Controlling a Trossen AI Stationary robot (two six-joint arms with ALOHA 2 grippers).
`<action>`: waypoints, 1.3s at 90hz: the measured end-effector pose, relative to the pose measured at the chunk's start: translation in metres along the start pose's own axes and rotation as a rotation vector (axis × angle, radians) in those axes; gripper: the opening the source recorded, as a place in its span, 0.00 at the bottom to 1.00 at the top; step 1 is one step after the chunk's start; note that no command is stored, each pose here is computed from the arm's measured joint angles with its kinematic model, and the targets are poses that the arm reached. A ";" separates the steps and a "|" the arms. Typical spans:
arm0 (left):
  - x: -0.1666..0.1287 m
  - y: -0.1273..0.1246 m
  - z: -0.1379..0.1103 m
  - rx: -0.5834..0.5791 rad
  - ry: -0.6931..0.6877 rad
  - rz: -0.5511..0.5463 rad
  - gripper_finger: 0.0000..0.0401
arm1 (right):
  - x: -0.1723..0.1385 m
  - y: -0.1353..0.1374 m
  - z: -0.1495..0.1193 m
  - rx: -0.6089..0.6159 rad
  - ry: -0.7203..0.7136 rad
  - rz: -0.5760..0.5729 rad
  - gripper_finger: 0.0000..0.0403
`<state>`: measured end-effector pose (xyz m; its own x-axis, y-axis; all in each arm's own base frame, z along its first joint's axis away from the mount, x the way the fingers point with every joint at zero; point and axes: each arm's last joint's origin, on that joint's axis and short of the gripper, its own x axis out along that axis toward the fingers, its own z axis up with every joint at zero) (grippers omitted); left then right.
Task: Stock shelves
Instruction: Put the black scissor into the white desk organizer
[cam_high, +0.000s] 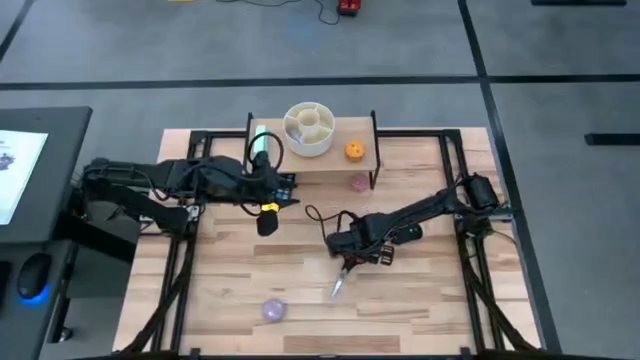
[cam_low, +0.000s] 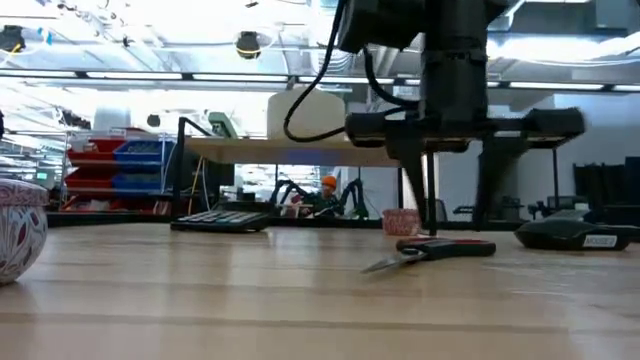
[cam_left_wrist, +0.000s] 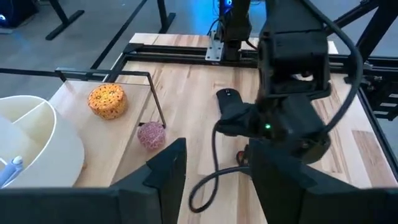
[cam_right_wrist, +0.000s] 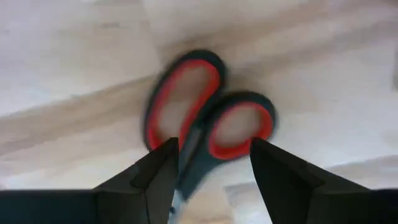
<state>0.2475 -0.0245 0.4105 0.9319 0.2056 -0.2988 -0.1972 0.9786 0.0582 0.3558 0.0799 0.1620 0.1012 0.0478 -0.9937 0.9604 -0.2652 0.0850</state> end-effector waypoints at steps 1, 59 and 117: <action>0.000 0.000 0.000 0.000 0.000 0.000 0.38 | 0.001 0.000 0.001 0.003 0.000 0.000 0.47; 0.000 0.000 0.000 -0.016 0.000 -0.002 0.38 | 0.030 -0.007 0.022 -0.049 0.020 0.044 0.25; 0.000 0.000 0.000 -0.016 -0.001 0.006 0.38 | 0.009 0.003 0.013 -0.364 -0.094 0.070 0.03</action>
<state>0.2475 -0.0243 0.4105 0.9308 0.2116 -0.2979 -0.2079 0.9771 0.0444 0.3561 0.0676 0.1522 0.1622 -0.0517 -0.9854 0.9830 0.0951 0.1568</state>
